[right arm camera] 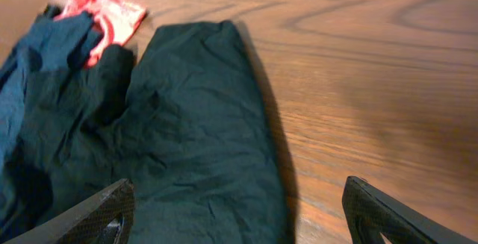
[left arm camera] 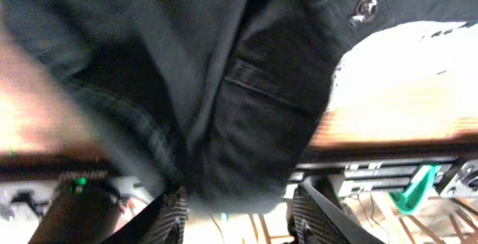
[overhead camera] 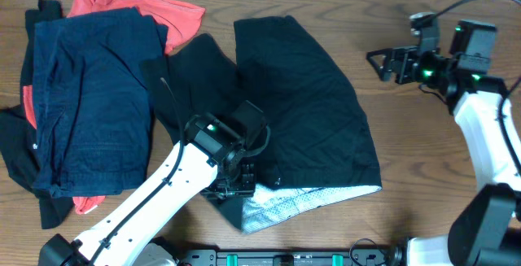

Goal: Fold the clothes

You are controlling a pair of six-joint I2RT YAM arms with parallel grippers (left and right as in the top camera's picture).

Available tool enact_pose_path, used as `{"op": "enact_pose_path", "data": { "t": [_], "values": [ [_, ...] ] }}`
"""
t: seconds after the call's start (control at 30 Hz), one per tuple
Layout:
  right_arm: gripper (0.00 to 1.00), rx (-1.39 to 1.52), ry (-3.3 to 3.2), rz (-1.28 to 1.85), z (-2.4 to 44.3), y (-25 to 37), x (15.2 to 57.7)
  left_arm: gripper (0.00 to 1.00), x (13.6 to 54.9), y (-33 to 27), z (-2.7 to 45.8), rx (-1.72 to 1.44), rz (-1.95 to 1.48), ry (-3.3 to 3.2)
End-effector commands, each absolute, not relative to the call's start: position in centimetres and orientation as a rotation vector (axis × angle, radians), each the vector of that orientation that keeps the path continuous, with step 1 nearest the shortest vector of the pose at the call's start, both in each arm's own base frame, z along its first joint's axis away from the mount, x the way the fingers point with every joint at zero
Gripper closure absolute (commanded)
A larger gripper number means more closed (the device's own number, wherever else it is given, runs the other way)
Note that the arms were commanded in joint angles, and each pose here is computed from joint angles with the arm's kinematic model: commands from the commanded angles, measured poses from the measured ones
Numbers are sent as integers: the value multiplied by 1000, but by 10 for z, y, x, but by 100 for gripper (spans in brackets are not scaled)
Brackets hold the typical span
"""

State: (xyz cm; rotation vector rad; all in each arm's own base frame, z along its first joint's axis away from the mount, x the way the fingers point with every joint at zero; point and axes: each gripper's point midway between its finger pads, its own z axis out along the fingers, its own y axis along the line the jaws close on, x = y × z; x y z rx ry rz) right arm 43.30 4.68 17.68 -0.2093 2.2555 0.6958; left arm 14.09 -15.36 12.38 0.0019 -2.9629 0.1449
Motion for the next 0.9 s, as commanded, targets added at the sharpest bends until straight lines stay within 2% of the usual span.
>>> {"op": "enact_pose_path", "data": {
  "t": [0.0, 0.03, 0.17, 0.27, 0.3, 0.43, 0.63, 0.87],
  "values": [
    [13, -288, 2253, 660, 171, 61, 441, 51, 137, -153, 125, 47, 158, -2945],
    [13, -295, 2262, 649, 166, 64, 443, 51, 140, -151, 125, 48, 143, -2963],
    [13, -302, 2307, 575, 143, 70, 452, 39, 172, -135, 130, 113, 61, -3106],
    [15, -324, 2319, 516, 127, 73, 462, 33, 208, -134, 136, 182, 155, -3226],
    [17, -333, 2323, 486, 121, 75, 466, 28, 221, -134, 138, 214, 197, -3261],
    [21, -340, 2334, 392, 102, 80, 477, 25, 261, -126, 145, 274, 287, -3378],
    [26, -400, 2303, 370, 87, 106, 488, 22, 315, -108, 160, 202, 238, -3602],
    [24, -457, 2373, 390, 47, 130, 481, 22, 331, -100, 163, 200, 235, -3649]
  ]
}}
